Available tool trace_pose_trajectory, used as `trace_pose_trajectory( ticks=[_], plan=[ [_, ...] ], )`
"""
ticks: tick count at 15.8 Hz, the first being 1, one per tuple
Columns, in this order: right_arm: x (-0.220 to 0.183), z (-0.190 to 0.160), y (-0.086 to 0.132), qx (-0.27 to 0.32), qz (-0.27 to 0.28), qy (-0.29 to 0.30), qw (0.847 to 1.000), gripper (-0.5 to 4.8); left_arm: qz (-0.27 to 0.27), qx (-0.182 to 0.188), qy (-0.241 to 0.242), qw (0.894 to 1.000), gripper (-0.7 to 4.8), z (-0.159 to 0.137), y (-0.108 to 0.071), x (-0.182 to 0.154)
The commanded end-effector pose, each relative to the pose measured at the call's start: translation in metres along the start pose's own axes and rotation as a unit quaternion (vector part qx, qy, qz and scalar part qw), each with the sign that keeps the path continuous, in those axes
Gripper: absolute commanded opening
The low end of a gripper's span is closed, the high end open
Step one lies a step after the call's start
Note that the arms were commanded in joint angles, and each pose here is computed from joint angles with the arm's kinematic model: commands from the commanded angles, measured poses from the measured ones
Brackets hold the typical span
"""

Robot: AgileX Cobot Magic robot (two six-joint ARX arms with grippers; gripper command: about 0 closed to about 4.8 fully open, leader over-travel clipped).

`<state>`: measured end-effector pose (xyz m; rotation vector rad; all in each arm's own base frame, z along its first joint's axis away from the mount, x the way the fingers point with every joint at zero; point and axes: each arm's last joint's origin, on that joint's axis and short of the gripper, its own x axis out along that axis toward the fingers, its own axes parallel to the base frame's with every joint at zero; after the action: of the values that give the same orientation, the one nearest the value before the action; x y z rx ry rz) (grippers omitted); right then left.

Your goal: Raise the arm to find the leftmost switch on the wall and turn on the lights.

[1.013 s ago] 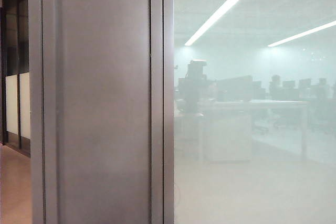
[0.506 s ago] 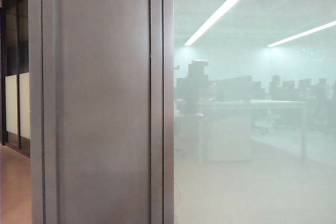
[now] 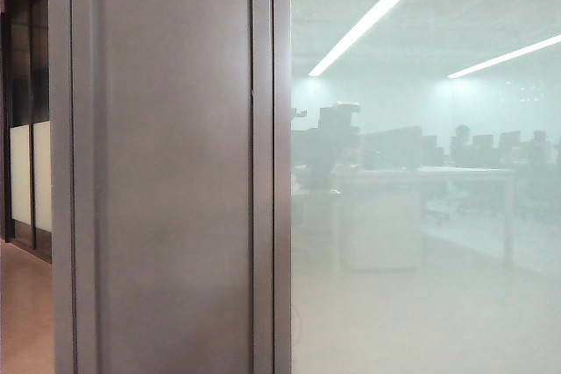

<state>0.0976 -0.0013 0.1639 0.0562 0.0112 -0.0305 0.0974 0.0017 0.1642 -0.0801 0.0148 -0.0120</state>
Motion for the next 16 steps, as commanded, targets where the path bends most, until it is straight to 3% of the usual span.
trace_pose_trajectory(
  ticks=[1, 16],
  plan=[
    [-0.0004, 0.0024, 0.0028, 0.002, 0.016, -0.010, 1.000, 0.00, -0.002, 0.000, -0.010, 1.000, -0.05, 0.0021, -0.0001, -0.0001],
    [-0.0004, 0.0023, 0.0037, 0.001, 0.020, -0.010, 1.000, -0.01, -0.002, 0.000, -0.010, 1.000, -0.05, 0.0021, -0.0001, -0.0001]
  ],
)
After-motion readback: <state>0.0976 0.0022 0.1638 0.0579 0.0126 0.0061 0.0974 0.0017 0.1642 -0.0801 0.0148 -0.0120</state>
